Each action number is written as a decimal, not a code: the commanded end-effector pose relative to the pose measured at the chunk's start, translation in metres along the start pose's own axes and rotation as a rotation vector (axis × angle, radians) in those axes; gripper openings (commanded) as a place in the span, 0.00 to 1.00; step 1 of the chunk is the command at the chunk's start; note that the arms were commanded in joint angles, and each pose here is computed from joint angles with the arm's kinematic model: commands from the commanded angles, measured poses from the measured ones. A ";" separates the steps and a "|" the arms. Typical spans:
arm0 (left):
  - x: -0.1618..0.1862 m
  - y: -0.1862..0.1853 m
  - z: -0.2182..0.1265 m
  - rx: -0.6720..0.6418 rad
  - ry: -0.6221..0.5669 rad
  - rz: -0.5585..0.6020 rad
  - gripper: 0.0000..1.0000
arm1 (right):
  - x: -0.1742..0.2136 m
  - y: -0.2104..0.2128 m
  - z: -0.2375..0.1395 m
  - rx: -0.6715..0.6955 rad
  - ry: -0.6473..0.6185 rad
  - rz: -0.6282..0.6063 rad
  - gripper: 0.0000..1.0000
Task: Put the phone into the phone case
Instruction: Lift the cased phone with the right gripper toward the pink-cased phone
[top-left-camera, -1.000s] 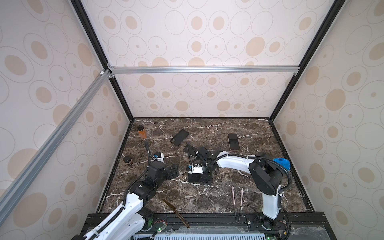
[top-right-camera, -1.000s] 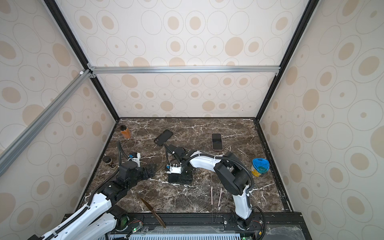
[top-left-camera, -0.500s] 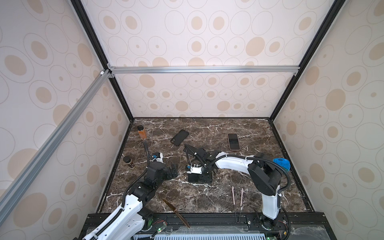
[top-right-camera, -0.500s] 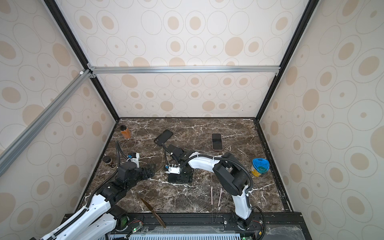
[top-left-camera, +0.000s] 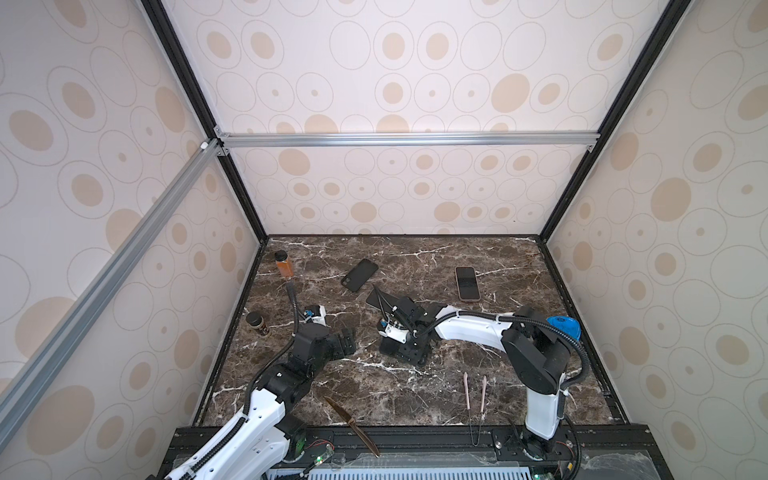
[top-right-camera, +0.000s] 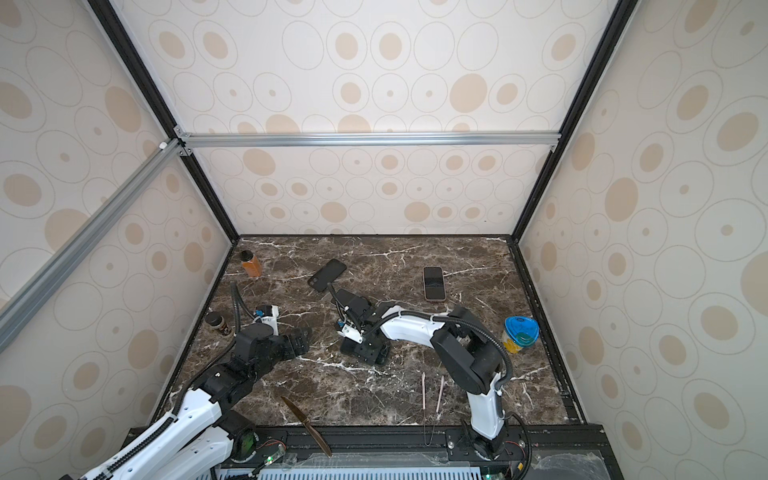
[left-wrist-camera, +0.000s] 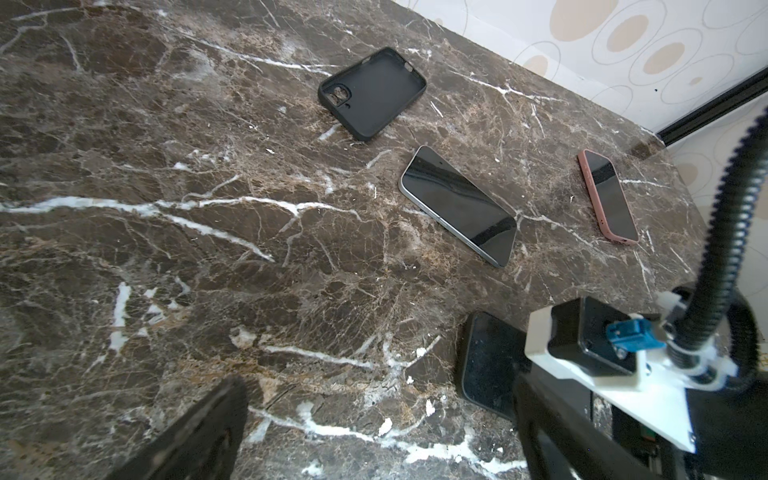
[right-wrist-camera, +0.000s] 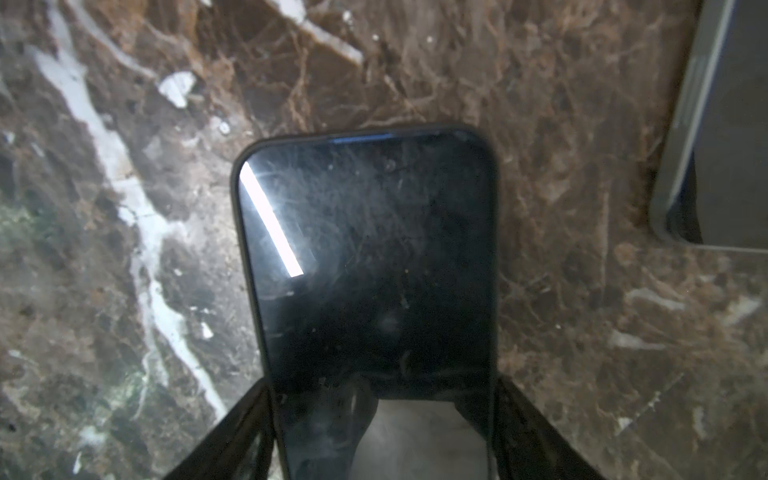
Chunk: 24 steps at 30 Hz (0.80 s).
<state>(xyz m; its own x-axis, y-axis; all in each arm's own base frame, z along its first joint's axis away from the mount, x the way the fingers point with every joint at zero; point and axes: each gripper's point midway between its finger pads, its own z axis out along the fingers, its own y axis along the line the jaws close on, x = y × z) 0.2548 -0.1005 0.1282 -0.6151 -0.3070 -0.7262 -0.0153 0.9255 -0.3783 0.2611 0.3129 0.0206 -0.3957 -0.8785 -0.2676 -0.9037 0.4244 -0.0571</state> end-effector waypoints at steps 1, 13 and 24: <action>-0.007 -0.003 -0.001 0.008 -0.020 -0.027 1.00 | 0.011 -0.017 -0.008 0.048 0.009 0.125 0.43; -0.011 -0.012 0.005 0.030 -0.009 -0.019 1.00 | 0.011 -0.074 -0.063 0.065 -0.189 0.441 0.28; -0.011 -0.026 0.014 0.072 0.034 0.000 1.00 | 0.043 -0.167 -0.112 0.242 -0.267 0.713 0.25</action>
<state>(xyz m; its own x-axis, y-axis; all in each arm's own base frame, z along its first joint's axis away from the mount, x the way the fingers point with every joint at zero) 0.2625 -0.1161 0.1147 -0.6734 -0.2883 -0.6808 0.0033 0.9196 -0.3928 0.3598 0.1938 0.1035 -0.7896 -0.3697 -0.4898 -0.4431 0.8957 0.0381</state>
